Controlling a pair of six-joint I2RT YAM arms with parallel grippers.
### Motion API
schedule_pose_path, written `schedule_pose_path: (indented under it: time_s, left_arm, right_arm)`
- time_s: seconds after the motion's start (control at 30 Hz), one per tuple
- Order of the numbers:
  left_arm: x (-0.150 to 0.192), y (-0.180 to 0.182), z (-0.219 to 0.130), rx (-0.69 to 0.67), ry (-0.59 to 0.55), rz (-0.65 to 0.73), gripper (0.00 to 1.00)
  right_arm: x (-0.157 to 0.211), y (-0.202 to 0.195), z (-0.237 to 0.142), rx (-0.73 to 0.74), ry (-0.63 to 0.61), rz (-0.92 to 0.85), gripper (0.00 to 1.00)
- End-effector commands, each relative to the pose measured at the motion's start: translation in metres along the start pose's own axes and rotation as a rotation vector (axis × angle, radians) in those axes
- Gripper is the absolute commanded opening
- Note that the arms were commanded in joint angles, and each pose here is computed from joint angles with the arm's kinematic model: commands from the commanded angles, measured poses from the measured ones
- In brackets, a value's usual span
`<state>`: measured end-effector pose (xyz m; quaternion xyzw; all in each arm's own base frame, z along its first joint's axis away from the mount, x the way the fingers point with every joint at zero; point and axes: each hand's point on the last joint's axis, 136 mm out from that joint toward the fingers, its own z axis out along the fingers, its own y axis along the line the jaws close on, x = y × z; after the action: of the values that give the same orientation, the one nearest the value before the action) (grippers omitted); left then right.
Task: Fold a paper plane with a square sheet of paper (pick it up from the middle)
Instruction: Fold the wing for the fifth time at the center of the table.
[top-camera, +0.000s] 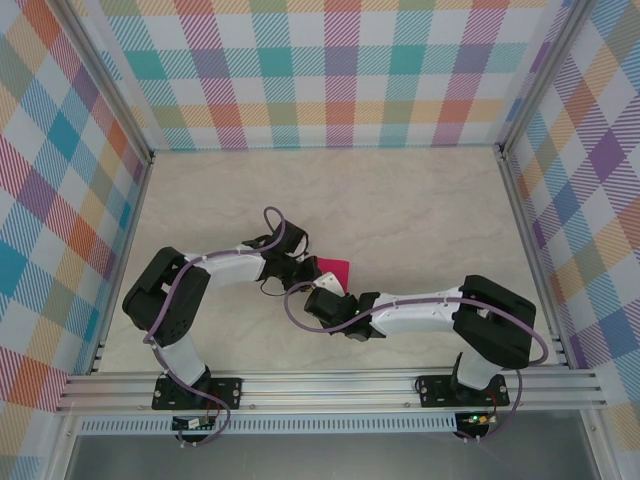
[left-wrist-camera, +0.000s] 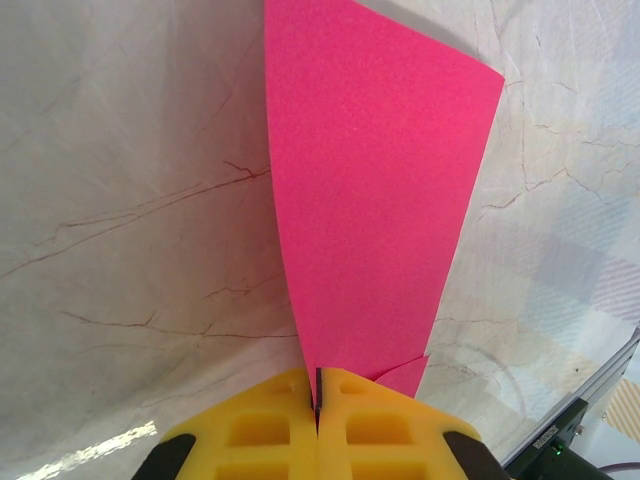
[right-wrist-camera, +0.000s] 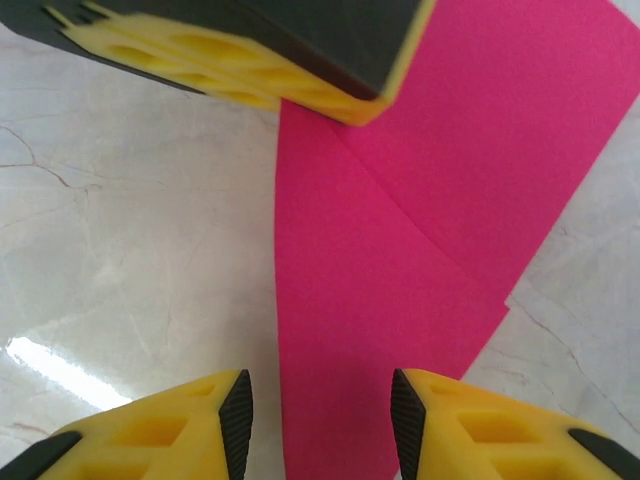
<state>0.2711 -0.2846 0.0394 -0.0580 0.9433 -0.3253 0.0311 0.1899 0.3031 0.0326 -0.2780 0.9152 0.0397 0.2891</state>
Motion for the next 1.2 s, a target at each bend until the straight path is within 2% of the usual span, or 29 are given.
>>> schedule_pose_path:
  time_s: [0.0, 0.3, 0.67, 0.87, 1.0, 1.17]
  left_arm:
    - [0.002, -0.014, -0.007, 0.028, 0.012, 0.021, 0.0]
    - [0.003, -0.012, -0.008, 0.015, 0.015, 0.028, 0.0]
    - [0.0, -0.015, -0.011, 0.003, 0.012, 0.043, 0.0]
    - [-0.001, -0.011, -0.018, -0.031, -0.005, 0.034, 0.18]
    - [-0.012, -0.003, -0.041, -0.095, -0.095, 0.028, 0.42]
    - [-0.022, 0.004, -0.07, -0.128, -0.193, 0.012, 0.53]
  right_arm:
    - [-0.013, 0.003, 0.001, 0.026, -0.042, -0.034, 0.42]
    - [-0.005, -0.003, 0.008, 0.088, -0.029, -0.05, 0.38]
    - [-0.002, -0.015, 0.005, 0.144, -0.046, -0.01, 0.19]
    - [0.0, -0.015, 0.003, 0.118, -0.069, 0.035, 0.14]
    - [-0.001, -0.005, 0.0, 0.033, -0.089, 0.05, 0.13]
    - [0.003, 0.005, 0.0, -0.051, -0.093, 0.077, 0.13]
